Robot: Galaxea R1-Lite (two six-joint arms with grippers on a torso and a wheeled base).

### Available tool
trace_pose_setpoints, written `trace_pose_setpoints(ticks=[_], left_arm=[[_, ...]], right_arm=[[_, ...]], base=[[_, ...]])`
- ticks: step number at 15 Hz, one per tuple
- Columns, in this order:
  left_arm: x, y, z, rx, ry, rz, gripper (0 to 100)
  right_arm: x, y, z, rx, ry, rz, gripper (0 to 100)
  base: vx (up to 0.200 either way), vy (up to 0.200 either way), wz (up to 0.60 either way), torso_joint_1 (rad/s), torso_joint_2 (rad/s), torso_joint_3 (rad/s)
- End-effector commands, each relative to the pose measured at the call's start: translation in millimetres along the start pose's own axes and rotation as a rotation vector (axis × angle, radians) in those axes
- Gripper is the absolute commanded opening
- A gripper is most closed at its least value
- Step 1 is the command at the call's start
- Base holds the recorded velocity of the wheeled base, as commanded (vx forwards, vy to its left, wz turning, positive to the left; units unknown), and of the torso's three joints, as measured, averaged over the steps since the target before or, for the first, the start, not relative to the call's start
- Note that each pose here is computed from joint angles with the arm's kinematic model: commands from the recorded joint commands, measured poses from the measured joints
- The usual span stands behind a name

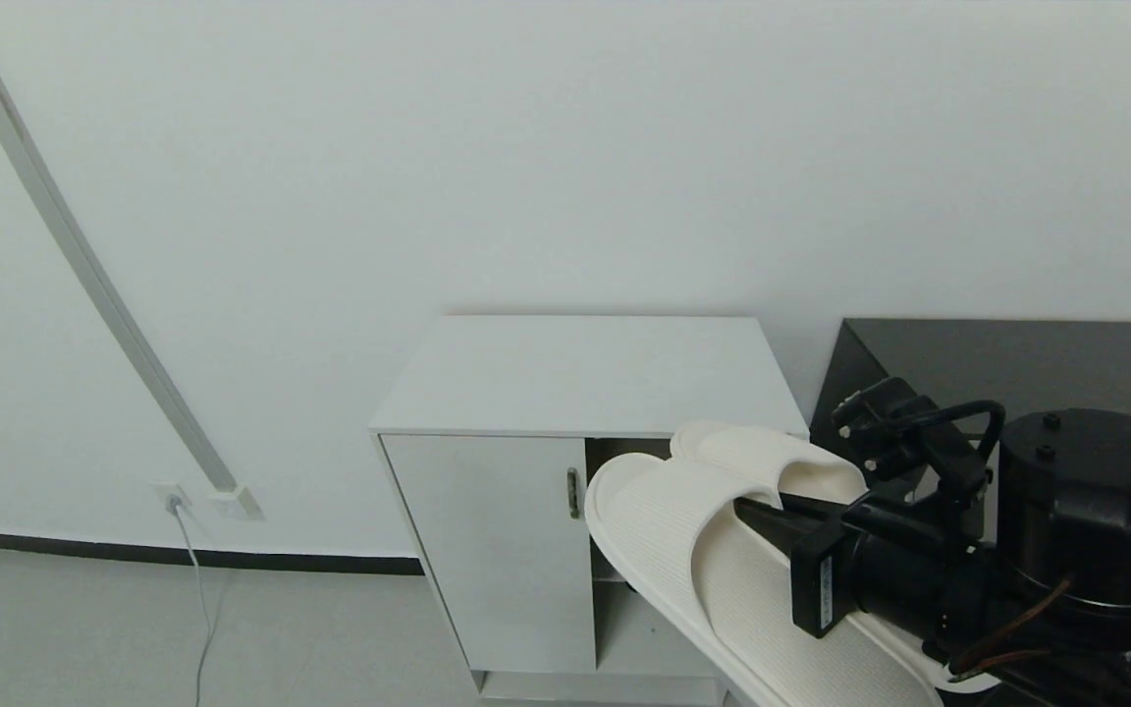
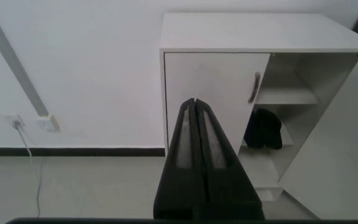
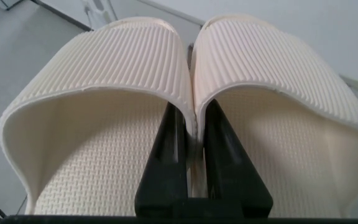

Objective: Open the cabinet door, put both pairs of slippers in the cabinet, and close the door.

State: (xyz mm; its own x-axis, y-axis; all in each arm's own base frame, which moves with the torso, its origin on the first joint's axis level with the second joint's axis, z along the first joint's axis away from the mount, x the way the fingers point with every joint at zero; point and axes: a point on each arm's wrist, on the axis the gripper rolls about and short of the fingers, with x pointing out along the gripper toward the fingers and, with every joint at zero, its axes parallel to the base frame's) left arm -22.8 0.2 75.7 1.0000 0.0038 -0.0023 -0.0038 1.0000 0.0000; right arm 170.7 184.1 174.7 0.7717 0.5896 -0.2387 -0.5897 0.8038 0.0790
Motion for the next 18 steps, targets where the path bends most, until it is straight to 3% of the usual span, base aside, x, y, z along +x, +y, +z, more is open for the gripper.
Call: trace_pose_setpoints(ticks=[1, 18], left_arm=[[0.0, 0.0, -0.1, 0.000, 0.001, 0.001, 0], [0.0, 0.0, -0.1, 0.000, 0.001, 0.001, 0]], right_arm=[[0.4, -0.5, -0.5, 0.001, 0.002, -0.002, 0], [-1.2, -1.8, -8.6, -0.007, 0.026, -0.005, 0]], base=[[0.000, 0.000, 0.00, 0.000, 0.00, 0.000], [0.000, 0.000, 0.00, -0.006, 0.01, 0.006]])
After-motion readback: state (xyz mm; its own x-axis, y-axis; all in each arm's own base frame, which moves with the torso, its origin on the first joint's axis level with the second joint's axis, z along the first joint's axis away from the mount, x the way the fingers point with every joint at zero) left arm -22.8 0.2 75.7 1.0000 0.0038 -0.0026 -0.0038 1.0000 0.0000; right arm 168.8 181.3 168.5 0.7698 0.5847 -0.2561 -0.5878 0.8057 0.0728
